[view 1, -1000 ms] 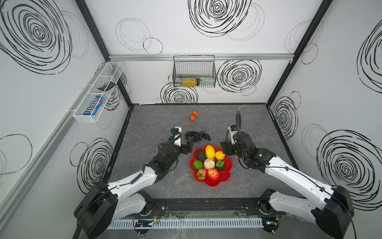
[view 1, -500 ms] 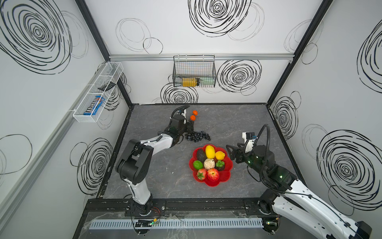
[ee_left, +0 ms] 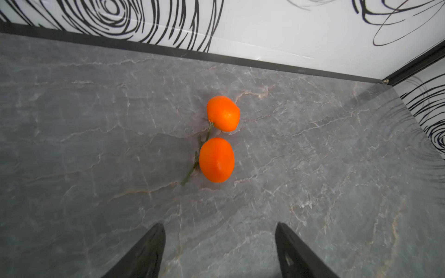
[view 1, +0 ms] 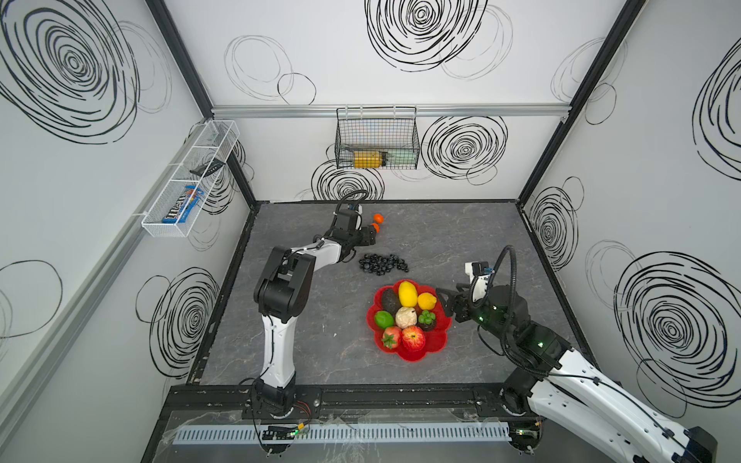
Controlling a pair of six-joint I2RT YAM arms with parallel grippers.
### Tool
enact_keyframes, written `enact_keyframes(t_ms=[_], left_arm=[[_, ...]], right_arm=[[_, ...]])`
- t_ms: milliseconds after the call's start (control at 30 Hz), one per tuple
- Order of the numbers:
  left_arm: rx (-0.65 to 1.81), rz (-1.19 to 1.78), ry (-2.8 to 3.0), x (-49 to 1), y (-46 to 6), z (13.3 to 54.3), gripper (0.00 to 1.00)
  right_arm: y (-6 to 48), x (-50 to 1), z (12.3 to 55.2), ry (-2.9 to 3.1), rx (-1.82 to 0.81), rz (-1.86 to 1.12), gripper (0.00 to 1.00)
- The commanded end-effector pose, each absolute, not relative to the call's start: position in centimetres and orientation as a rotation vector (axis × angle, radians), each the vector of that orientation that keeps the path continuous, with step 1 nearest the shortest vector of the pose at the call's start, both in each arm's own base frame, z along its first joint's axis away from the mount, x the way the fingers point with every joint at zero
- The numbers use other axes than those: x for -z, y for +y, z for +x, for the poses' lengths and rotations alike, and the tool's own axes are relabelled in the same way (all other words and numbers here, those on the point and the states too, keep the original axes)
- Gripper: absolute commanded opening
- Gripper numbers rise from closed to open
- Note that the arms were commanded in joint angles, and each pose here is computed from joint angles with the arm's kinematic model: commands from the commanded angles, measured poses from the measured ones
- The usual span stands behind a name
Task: Arrange fruit in a fruit bowl
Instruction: Pick up the fruits from the top-center of the table.
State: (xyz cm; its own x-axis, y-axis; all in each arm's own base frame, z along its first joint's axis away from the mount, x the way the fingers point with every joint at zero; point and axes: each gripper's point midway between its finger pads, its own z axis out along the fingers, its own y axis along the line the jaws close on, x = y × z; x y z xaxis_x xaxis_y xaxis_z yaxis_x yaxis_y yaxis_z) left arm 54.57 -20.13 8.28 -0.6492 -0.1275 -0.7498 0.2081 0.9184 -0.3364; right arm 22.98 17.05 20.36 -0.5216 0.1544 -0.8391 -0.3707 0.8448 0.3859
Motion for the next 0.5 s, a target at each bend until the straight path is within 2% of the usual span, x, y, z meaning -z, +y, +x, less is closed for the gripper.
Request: enact_keyframes(t_ms=[0,267,467], left_arm=[[0.462,0.087,2.222,-7.8,-20.7,55.8,0.77],[0.324,0.131,2.272,-5.6,-21.6,58.0,0.82],[0.201,0.119,2.313,-4.1,-21.4,59.2,0.81]], right_arm=[[17.1,-20.7,22.8,1.998,-0.698,-0.15,0.8],[17.0,-19.9,22.4,2.014,-0.716,-0.129,0.8],[17.1,-19.6,22.4,2.022,-0.718,-0.133,0.8]])
